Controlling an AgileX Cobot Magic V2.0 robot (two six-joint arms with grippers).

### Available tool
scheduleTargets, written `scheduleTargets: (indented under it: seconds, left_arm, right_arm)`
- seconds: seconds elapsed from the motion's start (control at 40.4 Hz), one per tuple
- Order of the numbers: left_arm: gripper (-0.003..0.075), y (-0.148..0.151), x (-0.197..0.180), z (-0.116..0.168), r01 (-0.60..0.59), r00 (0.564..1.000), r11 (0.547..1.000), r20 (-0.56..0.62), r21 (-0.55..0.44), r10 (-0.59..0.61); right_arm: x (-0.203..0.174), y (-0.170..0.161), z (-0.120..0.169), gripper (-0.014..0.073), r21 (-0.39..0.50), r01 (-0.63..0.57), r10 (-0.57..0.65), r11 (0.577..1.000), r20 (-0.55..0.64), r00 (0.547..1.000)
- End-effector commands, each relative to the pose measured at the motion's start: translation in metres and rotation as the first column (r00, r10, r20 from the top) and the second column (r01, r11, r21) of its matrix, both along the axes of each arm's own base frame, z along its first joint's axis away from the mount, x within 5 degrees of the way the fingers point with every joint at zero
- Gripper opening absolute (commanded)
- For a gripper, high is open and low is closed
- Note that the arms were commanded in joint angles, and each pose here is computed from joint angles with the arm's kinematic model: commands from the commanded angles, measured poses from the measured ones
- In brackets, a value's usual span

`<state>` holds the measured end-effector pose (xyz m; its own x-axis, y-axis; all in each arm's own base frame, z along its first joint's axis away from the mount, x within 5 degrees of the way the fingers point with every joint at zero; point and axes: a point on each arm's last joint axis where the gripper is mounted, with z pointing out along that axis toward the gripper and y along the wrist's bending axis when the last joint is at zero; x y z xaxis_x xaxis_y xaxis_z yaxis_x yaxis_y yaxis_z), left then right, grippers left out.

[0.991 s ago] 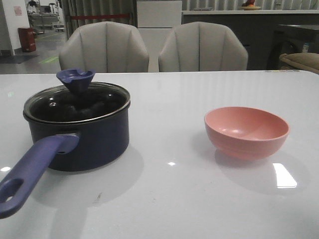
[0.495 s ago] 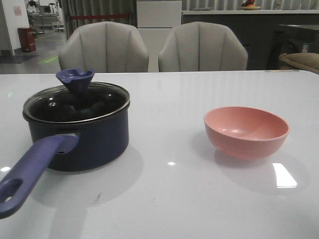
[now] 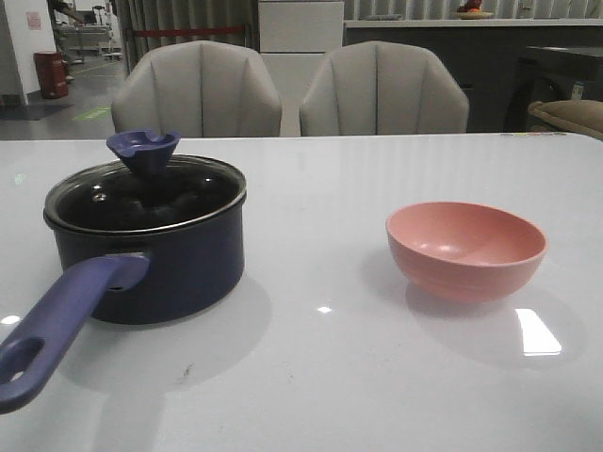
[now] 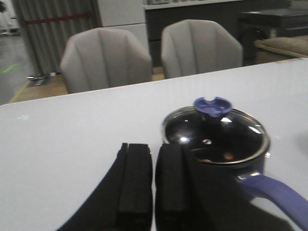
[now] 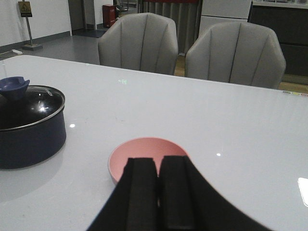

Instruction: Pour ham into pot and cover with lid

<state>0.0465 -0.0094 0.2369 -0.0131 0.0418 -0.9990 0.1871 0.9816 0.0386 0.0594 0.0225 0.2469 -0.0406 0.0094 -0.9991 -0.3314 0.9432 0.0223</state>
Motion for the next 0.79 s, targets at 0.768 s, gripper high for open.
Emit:
scheduleTargets:
  seconds: [0.768]
  left_arm:
    - [0.0113, 0.011, 0.008, -0.025, -0.204, 0.963, 0.975, 0.163, -0.087, 0.215]
  right_arm:
    - [0.000, -0.003, 0.016, 0.0146, 0.030, 0.026, -0.029, 0.999, 0.090, 0.996]
